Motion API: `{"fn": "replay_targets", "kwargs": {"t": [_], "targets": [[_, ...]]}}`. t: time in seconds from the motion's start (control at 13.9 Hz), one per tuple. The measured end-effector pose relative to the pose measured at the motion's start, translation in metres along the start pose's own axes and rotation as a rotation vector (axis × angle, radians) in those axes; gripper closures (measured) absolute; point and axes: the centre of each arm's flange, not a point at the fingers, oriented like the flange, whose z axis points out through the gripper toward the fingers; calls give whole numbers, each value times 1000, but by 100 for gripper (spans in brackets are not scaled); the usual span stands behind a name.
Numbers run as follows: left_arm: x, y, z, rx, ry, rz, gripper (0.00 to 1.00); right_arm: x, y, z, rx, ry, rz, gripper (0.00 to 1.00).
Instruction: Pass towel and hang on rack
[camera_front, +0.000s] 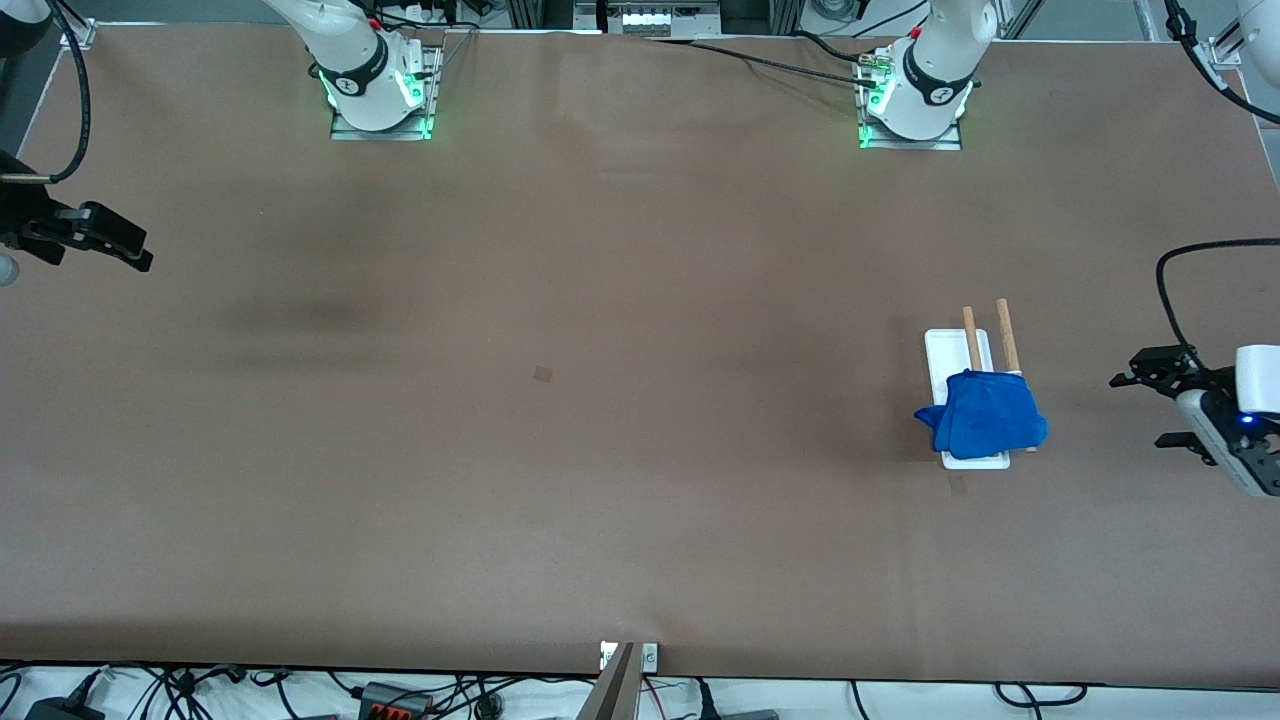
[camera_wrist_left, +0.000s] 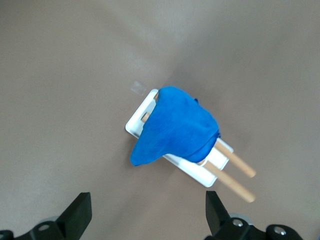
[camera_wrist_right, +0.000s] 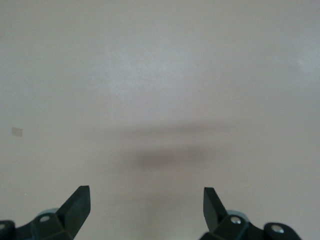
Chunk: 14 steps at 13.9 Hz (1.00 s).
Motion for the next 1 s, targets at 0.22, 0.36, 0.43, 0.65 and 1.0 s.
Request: {"fn": "replay_targets", "kwargs": {"t": [0.22,0.36,0.43,0.65,1.0], "targets": [[24,24,-20,-15,-15,-161,0,0,-1,9,3,-11,-1,0],[37,41,-29,-34,-41,-295,0,0,-1,13,3,-12,-1,0],[42,48,-32,-38,-50,-360,0,0,-1,14,3,-8,-1,0],[54,69,-49,7,-73,-543,0,-8,-2,18,5,35,-3,0],[70,120,-73,185,-68,-611,0,-21,-1,4,6,53,-13,0]]}}
